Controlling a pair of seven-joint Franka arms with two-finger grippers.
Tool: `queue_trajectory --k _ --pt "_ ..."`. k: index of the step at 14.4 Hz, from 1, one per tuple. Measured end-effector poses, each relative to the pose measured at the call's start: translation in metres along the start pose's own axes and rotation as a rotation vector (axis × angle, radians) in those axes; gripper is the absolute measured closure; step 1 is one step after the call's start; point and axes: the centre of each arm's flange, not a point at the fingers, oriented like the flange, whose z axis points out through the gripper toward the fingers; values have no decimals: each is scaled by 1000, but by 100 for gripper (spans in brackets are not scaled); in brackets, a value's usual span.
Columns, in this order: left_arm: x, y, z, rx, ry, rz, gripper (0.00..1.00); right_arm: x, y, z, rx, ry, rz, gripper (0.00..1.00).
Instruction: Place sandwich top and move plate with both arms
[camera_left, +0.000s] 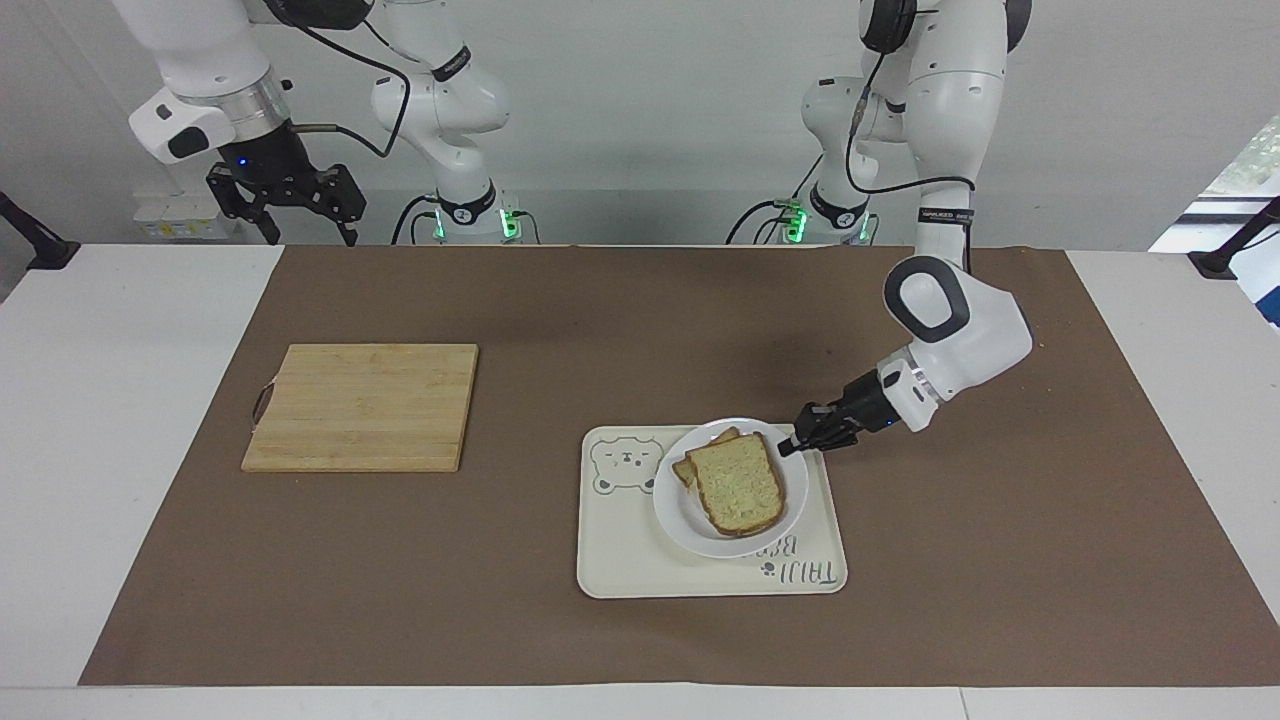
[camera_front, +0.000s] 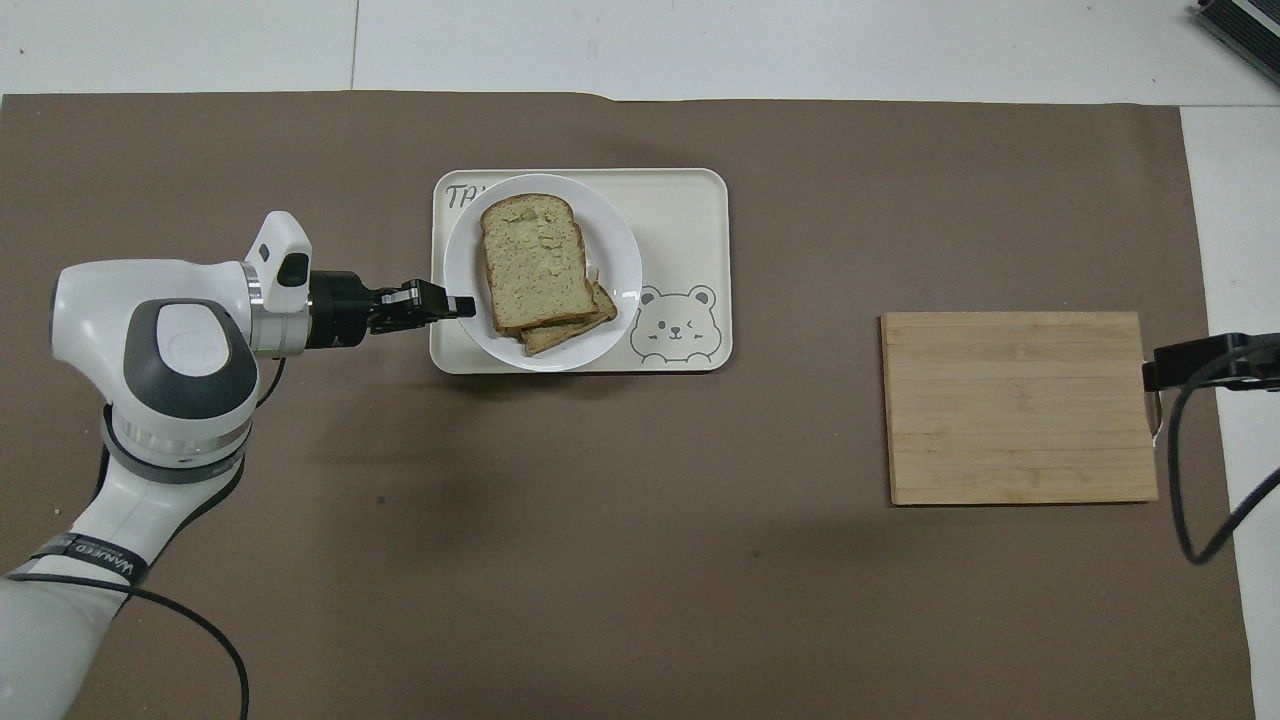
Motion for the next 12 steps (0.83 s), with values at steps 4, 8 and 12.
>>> queue_trajectory --k 4,8,12 --pt "3 10 12 0 -9 16 95 0 0 0 0 0 0 0" --pt "4 12 12 41 -26 62 54 0 0 0 0 0 0 0" --pt "17 33 -12 140 -24 201 4 0 0 0 0 0 0 0"
